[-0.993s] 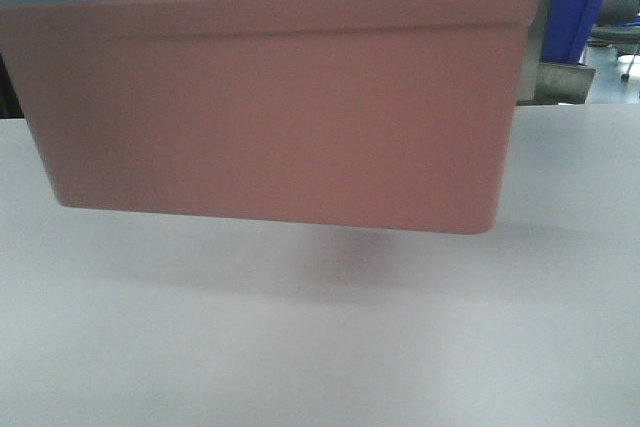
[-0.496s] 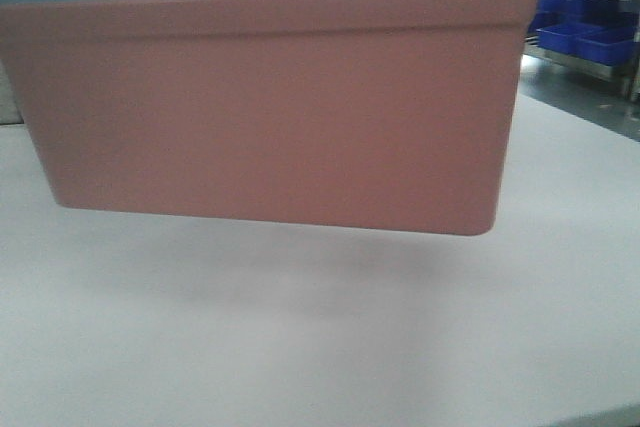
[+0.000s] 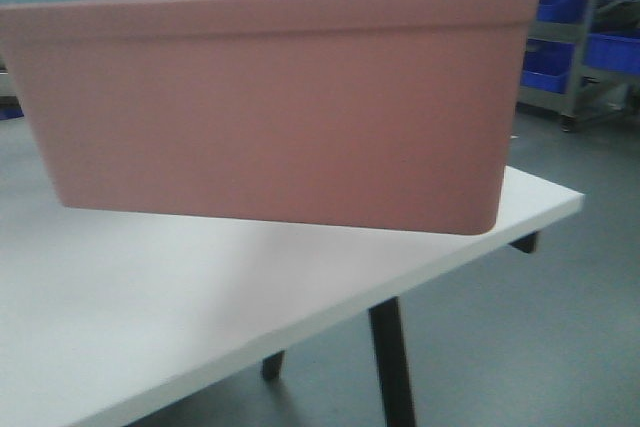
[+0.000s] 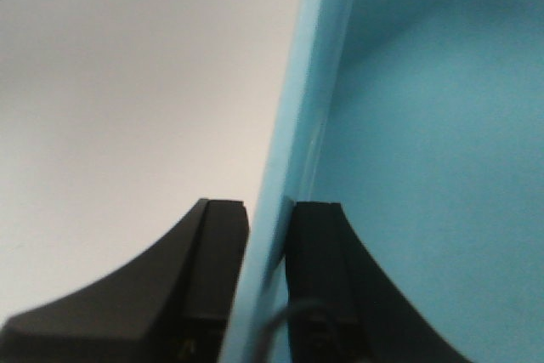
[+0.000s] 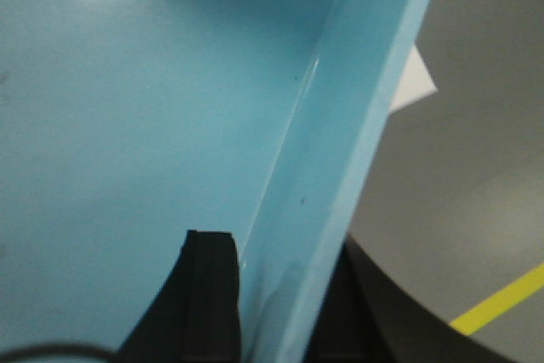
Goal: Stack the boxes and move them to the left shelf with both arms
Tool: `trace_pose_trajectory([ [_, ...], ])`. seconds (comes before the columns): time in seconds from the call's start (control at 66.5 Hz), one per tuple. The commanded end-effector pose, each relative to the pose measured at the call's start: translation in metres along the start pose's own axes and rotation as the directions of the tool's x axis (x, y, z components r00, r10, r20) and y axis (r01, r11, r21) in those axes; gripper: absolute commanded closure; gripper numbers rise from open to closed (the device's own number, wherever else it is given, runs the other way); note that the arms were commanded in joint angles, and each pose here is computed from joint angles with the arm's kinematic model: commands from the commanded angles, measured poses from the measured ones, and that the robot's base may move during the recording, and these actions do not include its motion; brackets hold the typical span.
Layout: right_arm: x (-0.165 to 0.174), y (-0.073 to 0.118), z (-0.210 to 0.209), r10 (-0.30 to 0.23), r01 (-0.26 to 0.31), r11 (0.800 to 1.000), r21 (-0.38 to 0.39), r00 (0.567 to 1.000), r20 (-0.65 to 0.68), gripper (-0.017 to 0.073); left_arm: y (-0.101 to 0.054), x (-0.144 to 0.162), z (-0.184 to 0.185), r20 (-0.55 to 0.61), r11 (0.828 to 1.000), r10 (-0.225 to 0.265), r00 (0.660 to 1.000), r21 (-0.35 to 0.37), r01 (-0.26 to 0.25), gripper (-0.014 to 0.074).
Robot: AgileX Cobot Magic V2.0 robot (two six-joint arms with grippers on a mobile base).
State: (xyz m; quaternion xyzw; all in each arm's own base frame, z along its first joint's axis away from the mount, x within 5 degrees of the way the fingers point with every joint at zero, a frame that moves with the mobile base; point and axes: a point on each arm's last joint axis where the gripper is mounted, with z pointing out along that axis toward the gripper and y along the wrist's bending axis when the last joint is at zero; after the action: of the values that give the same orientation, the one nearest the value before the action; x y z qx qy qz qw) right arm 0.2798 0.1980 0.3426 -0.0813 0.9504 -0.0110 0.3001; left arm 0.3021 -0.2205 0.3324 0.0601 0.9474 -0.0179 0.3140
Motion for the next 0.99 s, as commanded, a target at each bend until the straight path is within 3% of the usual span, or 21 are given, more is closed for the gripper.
trace_pose_trajectory([
  [0.0,-0.0206,0.0144,-0.0303,0.078,-0.033,0.977,-0.21,0.974,0.211,0.0503,-0.0237,-0.0148,-0.0393,0.168,0.973,-0.059,0.984,0.229,0.019,0.0596],
  [0.978,-0.0205,0.0144,-0.0303,0.078,-0.033,0.977,-0.21,0.975,0.21,0.0503,-0.0237,-0.0148,-0.0393,0.168,0.973,-0.059,0.984,0.229,0.019,0.0596],
])
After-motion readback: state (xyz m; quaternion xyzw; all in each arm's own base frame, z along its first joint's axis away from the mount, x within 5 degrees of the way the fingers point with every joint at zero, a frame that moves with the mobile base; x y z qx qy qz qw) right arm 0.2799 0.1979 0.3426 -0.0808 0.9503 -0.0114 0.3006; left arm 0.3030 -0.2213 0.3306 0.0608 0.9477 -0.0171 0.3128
